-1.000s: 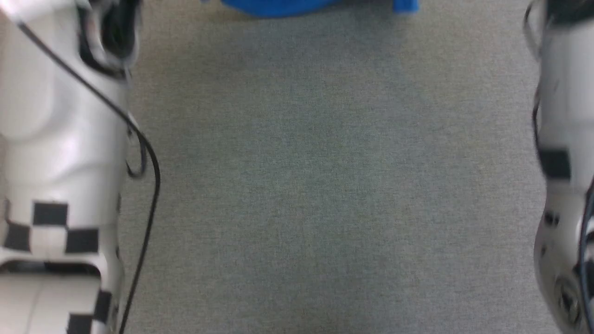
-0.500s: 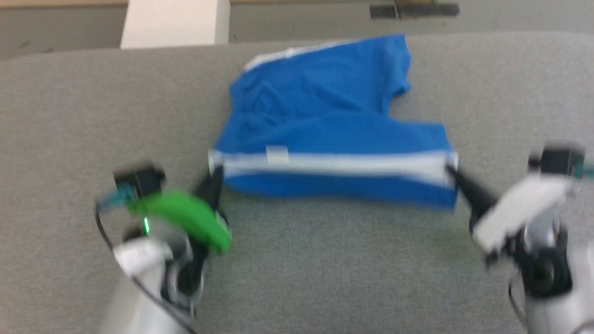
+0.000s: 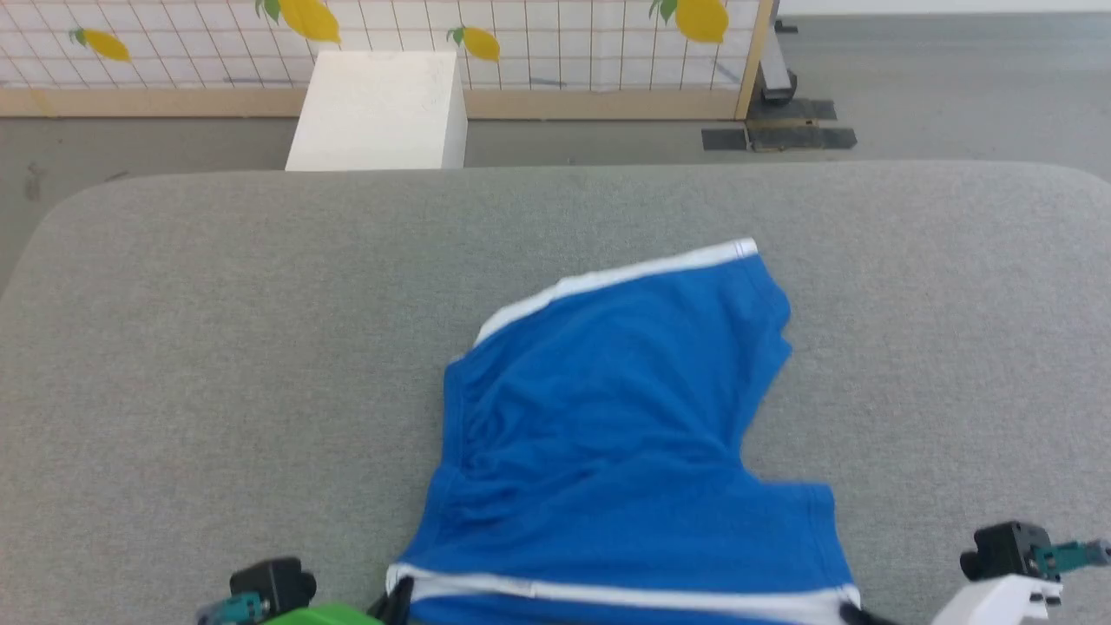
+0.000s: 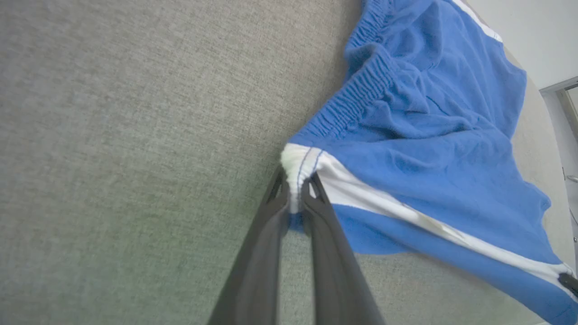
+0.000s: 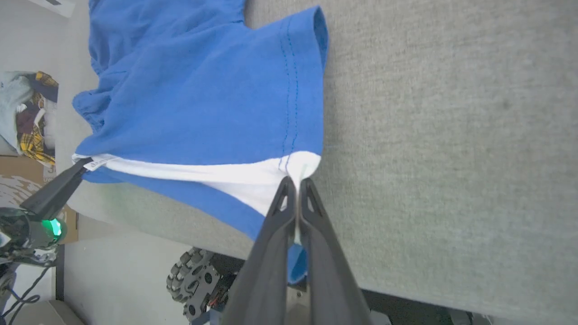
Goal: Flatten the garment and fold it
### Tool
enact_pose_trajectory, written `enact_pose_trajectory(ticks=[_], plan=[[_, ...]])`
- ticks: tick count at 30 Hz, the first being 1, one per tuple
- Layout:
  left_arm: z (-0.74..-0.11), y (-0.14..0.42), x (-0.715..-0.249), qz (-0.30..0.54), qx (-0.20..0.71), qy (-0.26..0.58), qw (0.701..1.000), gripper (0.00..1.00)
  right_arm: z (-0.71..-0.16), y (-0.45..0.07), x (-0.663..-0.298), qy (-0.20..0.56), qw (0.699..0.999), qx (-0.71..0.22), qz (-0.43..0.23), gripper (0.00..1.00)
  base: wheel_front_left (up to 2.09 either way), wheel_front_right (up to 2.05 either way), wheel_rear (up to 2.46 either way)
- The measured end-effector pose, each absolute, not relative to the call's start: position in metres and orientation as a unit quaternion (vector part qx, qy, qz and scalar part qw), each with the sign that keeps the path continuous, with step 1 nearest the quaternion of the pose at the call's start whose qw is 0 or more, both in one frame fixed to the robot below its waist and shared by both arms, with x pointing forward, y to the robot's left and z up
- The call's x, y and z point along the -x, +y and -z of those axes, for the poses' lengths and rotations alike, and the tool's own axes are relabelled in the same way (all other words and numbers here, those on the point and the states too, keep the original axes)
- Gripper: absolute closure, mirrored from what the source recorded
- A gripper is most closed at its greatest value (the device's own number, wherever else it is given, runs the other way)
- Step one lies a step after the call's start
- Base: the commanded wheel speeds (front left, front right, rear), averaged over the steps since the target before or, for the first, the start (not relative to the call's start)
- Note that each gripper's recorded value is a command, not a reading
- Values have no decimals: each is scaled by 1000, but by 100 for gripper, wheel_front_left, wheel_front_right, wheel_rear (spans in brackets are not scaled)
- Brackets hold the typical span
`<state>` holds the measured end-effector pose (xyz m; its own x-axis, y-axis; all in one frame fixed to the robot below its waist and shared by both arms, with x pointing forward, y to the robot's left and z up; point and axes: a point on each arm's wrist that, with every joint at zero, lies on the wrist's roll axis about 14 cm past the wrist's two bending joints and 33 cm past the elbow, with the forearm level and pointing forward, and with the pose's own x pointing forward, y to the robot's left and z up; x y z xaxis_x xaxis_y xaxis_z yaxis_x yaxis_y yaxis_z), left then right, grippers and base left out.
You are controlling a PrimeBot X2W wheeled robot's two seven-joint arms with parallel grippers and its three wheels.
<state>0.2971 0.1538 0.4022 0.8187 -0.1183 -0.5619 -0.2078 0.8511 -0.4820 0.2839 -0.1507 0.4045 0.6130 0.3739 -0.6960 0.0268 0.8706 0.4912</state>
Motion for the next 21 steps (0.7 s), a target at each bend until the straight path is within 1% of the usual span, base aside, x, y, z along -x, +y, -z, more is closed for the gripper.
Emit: enact_pose_trajectory(ticks=[3, 6, 9, 12, 14, 15, 16, 21], plan=[[-408, 154, -288, -27, 278, 301, 912, 100, -411, -152, -273, 442, 862, -225, -105, 100, 0, 0, 0], [-424, 152, -295, -18, 286, 277, 917, 100, -431, -161, -287, 403, 884, -217, -99, 100, 0, 0, 0], [-440, 146, -307, 1, 289, 256, 922, 100, -454, -164, -310, 353, 905, -215, -100, 100, 0, 0, 0], [-457, 137, -327, 31, 286, 236, 928, 100, -474, -164, -337, 313, 922, -203, -104, 100, 0, 0, 0], [-470, 130, -346, 54, 279, 221, 933, 100, -483, -170, -356, 300, 935, -157, -102, 100, 0, 0, 0], [-475, 128, -354, 61, 276, 215, 935, 100, -485, -172, -363, 296, 939, -145, -100, 100, 0, 0, 0], [-482, 120, -378, 81, 267, 212, 937, 100, -489, -168, -388, 287, 940, -151, -107, 100, 0, 0, 0], [-474, 115, -417, 87, 253, 228, 936, 100, -486, -161, -433, 288, 940, -139, -115, 100, 0, 0, 0]])
